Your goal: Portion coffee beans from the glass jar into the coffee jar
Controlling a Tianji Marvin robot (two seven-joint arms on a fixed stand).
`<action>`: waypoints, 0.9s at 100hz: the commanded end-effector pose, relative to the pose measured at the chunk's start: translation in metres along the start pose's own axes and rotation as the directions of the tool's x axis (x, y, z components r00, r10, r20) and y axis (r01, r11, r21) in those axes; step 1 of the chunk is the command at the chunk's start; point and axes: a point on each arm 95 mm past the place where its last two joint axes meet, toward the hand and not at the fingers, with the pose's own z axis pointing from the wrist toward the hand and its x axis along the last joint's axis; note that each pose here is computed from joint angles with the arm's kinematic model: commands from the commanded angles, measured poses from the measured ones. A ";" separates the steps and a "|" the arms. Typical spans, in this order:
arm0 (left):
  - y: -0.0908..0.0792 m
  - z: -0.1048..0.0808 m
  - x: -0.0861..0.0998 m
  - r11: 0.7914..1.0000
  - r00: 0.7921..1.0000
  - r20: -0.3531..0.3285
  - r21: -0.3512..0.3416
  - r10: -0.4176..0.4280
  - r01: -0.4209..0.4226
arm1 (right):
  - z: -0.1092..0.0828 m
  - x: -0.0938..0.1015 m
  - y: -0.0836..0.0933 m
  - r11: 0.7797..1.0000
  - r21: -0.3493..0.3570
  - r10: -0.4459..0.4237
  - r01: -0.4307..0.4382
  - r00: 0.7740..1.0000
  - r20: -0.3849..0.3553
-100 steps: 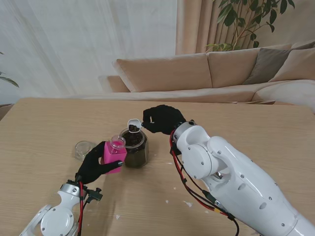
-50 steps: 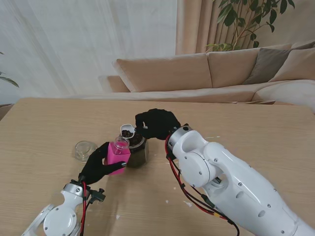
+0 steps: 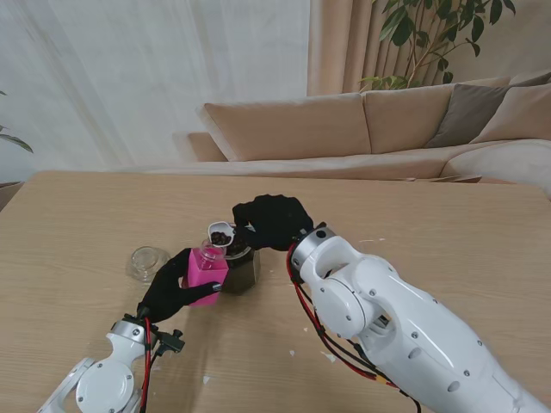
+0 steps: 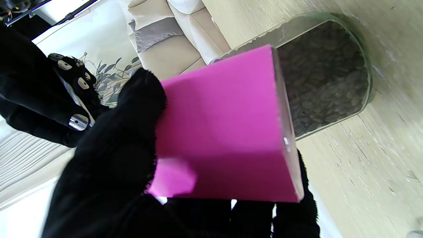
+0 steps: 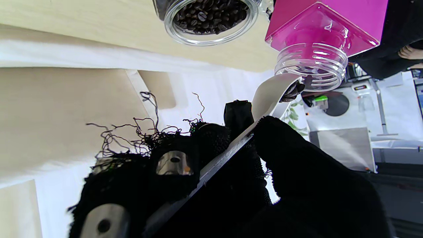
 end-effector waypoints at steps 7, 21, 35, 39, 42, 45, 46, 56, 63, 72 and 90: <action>0.004 0.000 0.005 0.999 1.000 -0.003 -0.019 -0.030 0.030 | -0.003 0.006 -0.007 1.000 0.007 -0.020 0.020 1.000 -0.023; 0.004 -0.001 0.006 0.999 0.999 0.002 -0.026 -0.047 0.047 | -0.003 0.010 -0.009 0.997 -0.019 -0.079 0.078 0.996 -0.037; 0.004 -0.001 0.006 0.998 0.999 0.003 -0.028 -0.051 0.051 | -0.002 0.013 -0.012 0.987 -0.046 -0.154 0.152 0.987 -0.048; 0.004 -0.001 0.007 0.998 0.999 0.003 -0.028 -0.052 0.052 | -0.002 0.014 -0.013 0.984 -0.055 -0.174 0.171 0.983 -0.051; 0.004 -0.001 0.007 0.998 0.999 0.003 -0.028 -0.053 0.053 | -0.002 0.015 -0.014 0.980 -0.063 -0.193 0.189 0.980 -0.053; 0.004 -0.001 0.007 0.998 0.999 0.003 -0.028 -0.054 0.054 | -0.002 0.015 -0.015 0.976 -0.070 -0.209 0.205 0.976 -0.054; 0.003 0.000 0.007 0.998 0.999 0.003 -0.028 -0.055 0.055 | -0.002 0.016 -0.015 0.975 -0.073 -0.214 0.210 0.975 -0.055; 0.003 0.000 0.007 0.998 0.998 0.002 -0.027 -0.057 0.057 | -0.003 0.018 -0.017 0.959 -0.104 -0.270 0.263 0.961 -0.056; 0.003 0.000 0.007 0.998 0.998 0.002 -0.027 -0.058 0.058 | -0.003 0.020 -0.018 0.948 -0.123 -0.301 0.293 0.952 -0.056; 0.003 0.000 0.007 0.998 0.998 0.004 -0.027 -0.062 0.062 | -0.004 0.022 -0.019 0.932 -0.146 -0.342 0.332 0.938 -0.054; 0.003 0.000 0.008 0.996 0.997 0.010 -0.030 -0.083 0.083 | -0.005 0.025 -0.020 0.905 -0.179 -0.399 0.385 0.915 -0.050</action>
